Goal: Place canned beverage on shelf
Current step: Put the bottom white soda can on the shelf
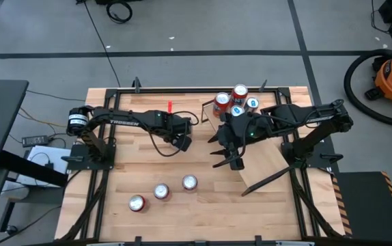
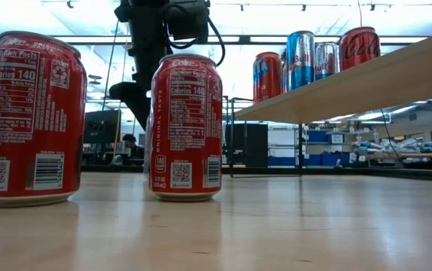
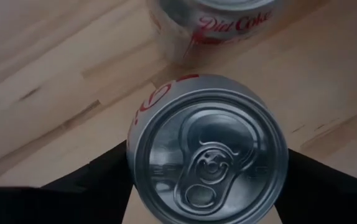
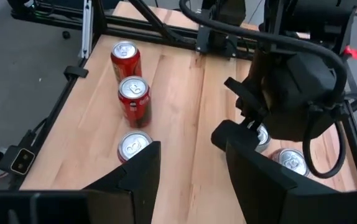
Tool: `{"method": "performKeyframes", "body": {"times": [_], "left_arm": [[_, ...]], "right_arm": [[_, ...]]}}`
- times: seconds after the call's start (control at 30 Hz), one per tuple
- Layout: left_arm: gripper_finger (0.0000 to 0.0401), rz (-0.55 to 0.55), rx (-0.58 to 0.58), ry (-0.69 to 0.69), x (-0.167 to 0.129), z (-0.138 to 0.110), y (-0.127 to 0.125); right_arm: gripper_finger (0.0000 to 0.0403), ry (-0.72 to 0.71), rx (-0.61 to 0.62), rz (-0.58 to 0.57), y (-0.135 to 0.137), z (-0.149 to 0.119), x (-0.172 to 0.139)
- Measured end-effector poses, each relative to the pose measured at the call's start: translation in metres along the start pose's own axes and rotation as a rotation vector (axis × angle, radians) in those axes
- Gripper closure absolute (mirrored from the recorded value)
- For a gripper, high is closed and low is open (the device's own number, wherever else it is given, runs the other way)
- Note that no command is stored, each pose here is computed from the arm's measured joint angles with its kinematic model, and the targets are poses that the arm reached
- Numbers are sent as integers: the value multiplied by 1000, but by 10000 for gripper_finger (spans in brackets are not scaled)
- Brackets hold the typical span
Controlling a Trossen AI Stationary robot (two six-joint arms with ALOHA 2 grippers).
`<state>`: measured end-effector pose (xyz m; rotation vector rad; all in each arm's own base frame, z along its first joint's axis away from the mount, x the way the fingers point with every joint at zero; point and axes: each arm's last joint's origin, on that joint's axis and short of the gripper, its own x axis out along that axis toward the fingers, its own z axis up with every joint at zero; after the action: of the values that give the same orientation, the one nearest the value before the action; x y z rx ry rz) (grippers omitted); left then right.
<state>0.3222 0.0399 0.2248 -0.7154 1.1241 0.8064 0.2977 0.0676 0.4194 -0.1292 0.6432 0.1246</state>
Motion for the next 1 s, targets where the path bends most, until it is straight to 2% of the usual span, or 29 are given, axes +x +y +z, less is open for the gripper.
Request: {"method": "performKeyframes", "body": {"times": [0.13,0.37,0.57,0.83,1.0], "left_arm": [[98,-1,97,-11,0,0,-1],[85,-55,491,19,-3,-10,-9],[84,-110,766,28,-6,-24,-20],[83,-197,1101,-101,-10,-33,-40],[83,-231,1265,-204,-13,-35,-50]], "right_arm": [[211,27,22,22,-2,-5,5],[211,107,32,54,-4,-19,15],[211,130,47,-5,-6,-22,17],[211,122,181,-31,-6,-21,17],[211,119,294,-39,-6,-21,17]]}}
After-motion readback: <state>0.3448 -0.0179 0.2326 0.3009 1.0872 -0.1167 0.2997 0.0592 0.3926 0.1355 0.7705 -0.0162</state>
